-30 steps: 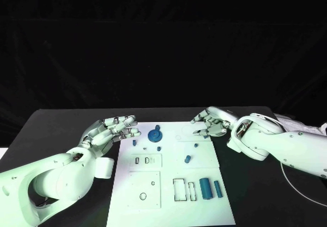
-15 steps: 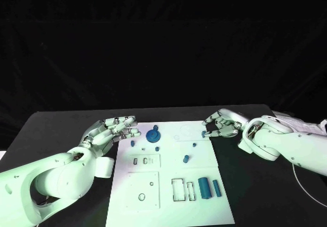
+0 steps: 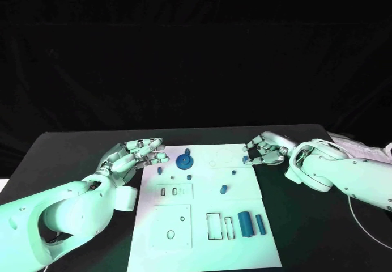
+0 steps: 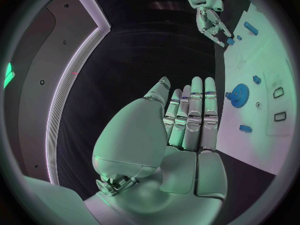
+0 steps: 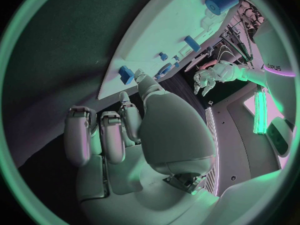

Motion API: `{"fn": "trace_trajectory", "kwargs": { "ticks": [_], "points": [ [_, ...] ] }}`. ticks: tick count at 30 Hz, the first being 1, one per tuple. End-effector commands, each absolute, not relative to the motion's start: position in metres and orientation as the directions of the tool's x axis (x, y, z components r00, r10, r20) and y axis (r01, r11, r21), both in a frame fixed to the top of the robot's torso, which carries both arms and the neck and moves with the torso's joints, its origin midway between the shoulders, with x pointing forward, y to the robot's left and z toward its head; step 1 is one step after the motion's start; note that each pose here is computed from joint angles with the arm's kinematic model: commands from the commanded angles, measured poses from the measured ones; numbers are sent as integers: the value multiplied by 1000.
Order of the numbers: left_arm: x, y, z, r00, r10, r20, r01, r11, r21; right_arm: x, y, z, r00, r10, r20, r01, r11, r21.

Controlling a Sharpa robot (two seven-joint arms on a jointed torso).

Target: Assemble the parts on the task board

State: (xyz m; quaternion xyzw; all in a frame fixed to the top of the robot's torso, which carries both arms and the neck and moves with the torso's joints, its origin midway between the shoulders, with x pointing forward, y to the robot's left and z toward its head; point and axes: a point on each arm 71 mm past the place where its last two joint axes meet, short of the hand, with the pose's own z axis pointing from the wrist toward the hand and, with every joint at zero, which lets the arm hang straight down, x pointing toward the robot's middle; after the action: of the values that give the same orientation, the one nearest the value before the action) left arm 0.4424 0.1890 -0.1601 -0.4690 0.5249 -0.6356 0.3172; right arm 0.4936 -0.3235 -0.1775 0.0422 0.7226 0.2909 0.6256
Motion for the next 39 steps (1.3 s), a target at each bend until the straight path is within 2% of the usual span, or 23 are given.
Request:
{"fn": "trace_trajectory", "kwargs": {
  "ticks": [1, 39],
  "points": [
    [442, 187, -159, -379, -885, 269, -88, -255, -963, 494, -321, -180, -237, 409, -881, -313, 827, 468],
    [442, 188, -160, -377, -886, 269, -89, -254, -963, 499, -320, -191, -274, 389, -880, -296, 836, 462]
  ]
}}
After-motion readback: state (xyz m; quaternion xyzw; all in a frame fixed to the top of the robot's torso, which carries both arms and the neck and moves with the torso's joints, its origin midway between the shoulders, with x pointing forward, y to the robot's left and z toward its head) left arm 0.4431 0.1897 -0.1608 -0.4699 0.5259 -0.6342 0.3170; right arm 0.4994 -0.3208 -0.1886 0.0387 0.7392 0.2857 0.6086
